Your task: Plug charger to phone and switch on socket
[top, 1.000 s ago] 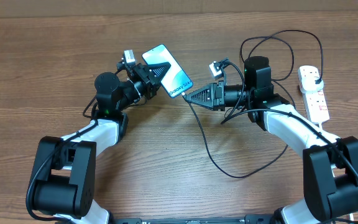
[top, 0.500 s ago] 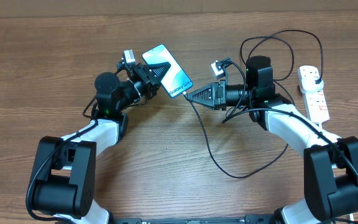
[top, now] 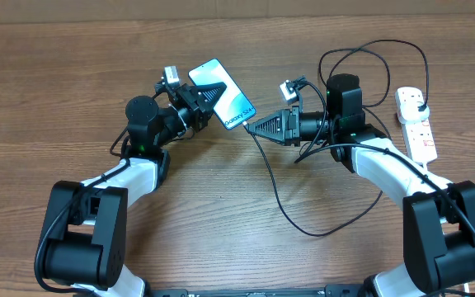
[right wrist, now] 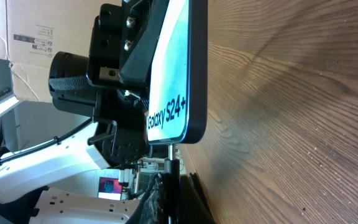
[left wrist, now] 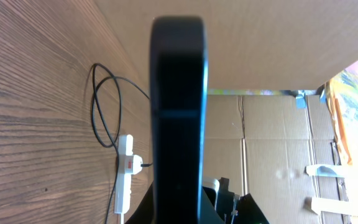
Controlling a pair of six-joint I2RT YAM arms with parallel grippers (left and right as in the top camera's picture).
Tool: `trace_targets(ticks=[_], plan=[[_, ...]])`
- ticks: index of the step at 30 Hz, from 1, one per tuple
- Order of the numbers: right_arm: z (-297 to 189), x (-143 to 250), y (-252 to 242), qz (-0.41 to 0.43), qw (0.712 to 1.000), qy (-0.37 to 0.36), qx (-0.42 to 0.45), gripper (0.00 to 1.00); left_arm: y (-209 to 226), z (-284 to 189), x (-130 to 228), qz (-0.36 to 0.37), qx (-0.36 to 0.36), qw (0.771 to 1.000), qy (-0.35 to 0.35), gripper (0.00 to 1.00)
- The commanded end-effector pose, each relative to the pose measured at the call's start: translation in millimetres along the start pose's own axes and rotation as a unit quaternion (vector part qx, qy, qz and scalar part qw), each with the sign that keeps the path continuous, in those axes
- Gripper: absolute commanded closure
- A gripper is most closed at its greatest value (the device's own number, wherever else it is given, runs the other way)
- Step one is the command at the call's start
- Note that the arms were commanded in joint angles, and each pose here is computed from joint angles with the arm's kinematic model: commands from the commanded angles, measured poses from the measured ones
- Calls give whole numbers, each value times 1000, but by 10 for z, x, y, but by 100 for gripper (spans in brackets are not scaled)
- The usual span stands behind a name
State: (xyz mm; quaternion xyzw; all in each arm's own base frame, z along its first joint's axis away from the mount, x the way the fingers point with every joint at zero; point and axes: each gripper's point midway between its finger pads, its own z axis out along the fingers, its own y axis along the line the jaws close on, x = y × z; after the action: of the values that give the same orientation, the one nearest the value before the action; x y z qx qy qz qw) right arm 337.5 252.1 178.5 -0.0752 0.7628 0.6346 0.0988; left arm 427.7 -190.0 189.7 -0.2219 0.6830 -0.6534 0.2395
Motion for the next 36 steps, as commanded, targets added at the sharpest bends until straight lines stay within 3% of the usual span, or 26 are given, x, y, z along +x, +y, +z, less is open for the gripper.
trace_targets(ticks=[1,36], plan=[[-40,-76,118,-16,1000,-10,-6,96,-101,23,126,18,11,999,25,96],[-39,-67,117,-14,1000,-8,-7,96,-106,54,203,18,12,999,36,96]])
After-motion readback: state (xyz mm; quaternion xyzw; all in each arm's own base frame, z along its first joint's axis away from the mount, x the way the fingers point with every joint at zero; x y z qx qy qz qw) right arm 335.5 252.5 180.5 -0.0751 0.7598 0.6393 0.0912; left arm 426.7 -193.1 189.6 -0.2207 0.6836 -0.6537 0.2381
